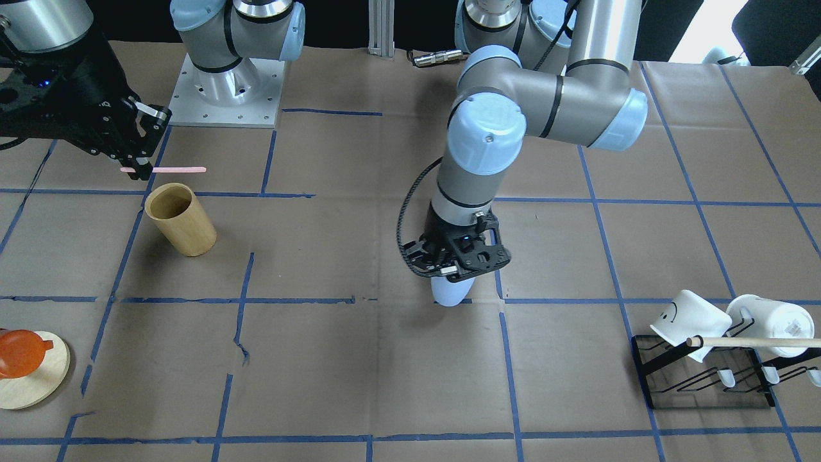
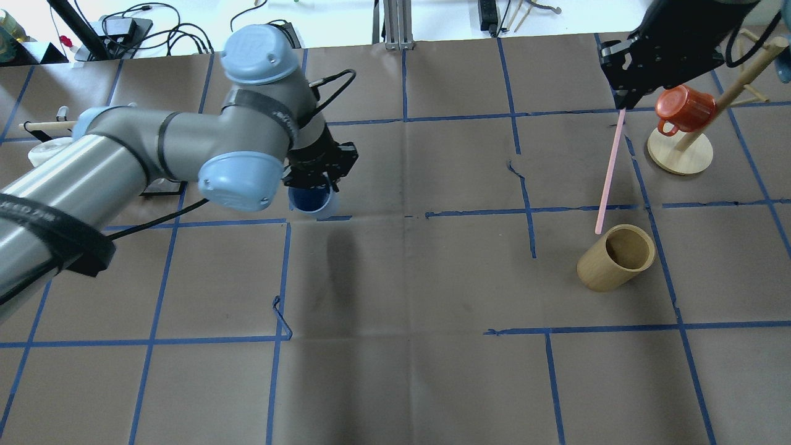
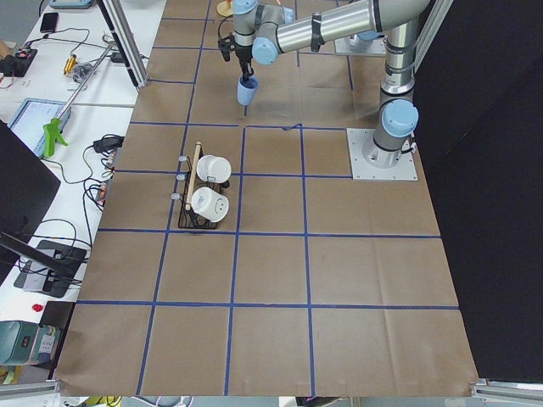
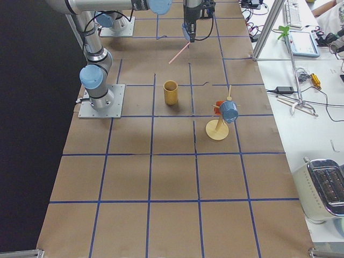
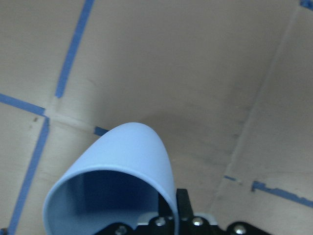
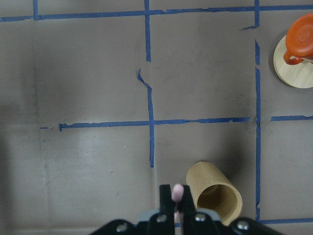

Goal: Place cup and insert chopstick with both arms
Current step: 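Carry the blue cup to the table center and set it down with the left gripper, then release the blue cup and withdraw the left gripper while the right carries the chopstick over, then lower the pink chopstick into the blue cup with the right gripper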

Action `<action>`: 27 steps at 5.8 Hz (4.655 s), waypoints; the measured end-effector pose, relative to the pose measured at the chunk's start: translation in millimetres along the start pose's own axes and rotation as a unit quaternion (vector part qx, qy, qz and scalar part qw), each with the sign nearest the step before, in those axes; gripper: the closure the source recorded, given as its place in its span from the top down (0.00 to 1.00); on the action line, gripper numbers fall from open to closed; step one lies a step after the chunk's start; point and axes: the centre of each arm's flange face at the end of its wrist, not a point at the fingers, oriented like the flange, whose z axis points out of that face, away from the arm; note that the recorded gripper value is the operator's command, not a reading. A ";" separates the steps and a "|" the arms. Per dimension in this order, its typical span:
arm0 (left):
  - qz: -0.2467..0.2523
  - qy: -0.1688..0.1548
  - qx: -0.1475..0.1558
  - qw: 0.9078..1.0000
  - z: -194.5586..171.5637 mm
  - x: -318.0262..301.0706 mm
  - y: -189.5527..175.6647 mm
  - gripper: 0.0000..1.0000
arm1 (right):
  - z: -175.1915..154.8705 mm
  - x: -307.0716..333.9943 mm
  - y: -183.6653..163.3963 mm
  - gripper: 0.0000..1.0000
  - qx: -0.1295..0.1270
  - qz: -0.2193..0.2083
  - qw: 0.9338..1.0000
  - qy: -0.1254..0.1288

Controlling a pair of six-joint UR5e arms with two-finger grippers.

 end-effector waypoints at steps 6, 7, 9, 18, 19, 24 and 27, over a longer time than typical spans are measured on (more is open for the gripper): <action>0.045 -0.006 -0.012 0.999 39.0 74.0 50.2 0.99 | 10.1 -6.4 -6.6 0.09 -0.015 -0.001 1.000 0.001; 0.057 0.001 0.000 0.998 19.8 72.2 47.4 0.98 | 14.1 -6.3 -6.3 0.09 -0.017 -0.002 1.000 0.002; 0.086 0.002 0.009 0.996 -48.4 38.9 34.1 0.98 | 18.6 -6.1 -4.8 0.09 -0.017 -0.001 1.000 0.003; 0.152 -0.025 -0.028 0.988 -189.1 -154.1 -22.2 0.99 | 76.5 -254.0 -93.0 0.08 0.019 0.056 0.998 0.012; 0.151 -0.025 -0.028 0.988 -188.9 -153.9 -22.0 0.99 | 95.9 -257.5 -96.9 0.09 0.018 0.065 0.998 0.011; 0.148 -0.026 -0.028 0.988 -189.0 -154.3 -21.8 0.99 | 158.2 -282.0 -76.0 1.00 0.016 0.054 0.998 0.004; 0.148 -0.026 -0.029 0.988 -189.0 -154.1 -21.6 0.99 | 98.7 -242.0 -80.6 1.00 0.023 0.047 0.999 -0.007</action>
